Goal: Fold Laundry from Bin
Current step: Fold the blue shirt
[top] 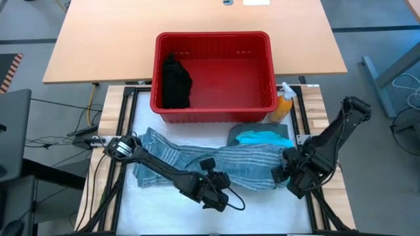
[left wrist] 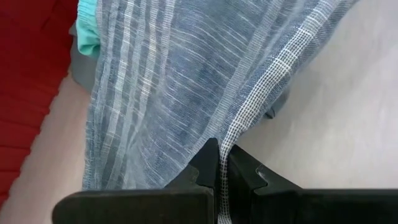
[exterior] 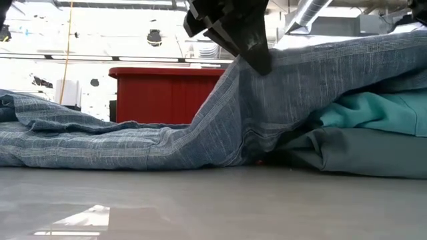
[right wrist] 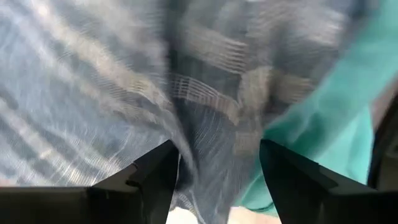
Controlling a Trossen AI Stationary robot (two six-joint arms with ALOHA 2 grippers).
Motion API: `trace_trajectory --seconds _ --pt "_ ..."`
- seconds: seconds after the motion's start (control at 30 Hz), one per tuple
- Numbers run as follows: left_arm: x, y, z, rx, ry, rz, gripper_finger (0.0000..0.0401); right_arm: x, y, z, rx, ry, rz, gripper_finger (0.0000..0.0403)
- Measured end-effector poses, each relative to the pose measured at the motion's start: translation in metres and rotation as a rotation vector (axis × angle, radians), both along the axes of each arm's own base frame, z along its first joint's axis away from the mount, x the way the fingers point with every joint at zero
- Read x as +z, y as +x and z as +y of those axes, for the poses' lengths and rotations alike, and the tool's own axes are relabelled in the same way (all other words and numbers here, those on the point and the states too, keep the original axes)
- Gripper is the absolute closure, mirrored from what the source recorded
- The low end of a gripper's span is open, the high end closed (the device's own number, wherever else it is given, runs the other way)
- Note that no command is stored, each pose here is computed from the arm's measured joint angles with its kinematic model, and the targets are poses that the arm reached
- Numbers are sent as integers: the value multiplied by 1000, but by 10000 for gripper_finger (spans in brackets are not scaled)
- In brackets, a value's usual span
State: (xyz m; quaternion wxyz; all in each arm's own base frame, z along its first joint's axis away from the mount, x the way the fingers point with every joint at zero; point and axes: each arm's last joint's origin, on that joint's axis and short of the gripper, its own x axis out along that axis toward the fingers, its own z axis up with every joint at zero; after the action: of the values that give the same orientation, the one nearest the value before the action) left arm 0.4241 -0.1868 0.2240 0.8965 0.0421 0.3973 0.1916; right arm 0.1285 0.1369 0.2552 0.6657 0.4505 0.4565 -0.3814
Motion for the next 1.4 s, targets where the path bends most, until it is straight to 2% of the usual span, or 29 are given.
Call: trace_trajectory --seconds 0.17,0.33,0.5,0.73,0.9,1.03,1.2,1.4 --pt "0 1 2 -2 -16 5 401 0 0 -5 -90 -62 -47 149" --pt "-1 1 1 -28 -44 24 401 1 -1 -19 -131 -153 9 149" --pt "-1 2 2 -40 -76 37 401 1 1 -25 -161 -162 19 149" --pt "-2 2 2 -45 -107 45 401 3 15 -15 -109 -67 -108 149" --pt "-2 3 4 -41 -112 47 401 6 28 -17 -90 -82 -210 149" --pt "-2 5 8 -46 -118 55 401 8 34 -27 -89 -125 -206 149" --pt "-2 5 9 -47 -118 57 401 26 37 -38 -59 -175 -172 149" --pt "-2 5 9 -57 -130 65 401 31 30 -37 -46 -156 -112 149"
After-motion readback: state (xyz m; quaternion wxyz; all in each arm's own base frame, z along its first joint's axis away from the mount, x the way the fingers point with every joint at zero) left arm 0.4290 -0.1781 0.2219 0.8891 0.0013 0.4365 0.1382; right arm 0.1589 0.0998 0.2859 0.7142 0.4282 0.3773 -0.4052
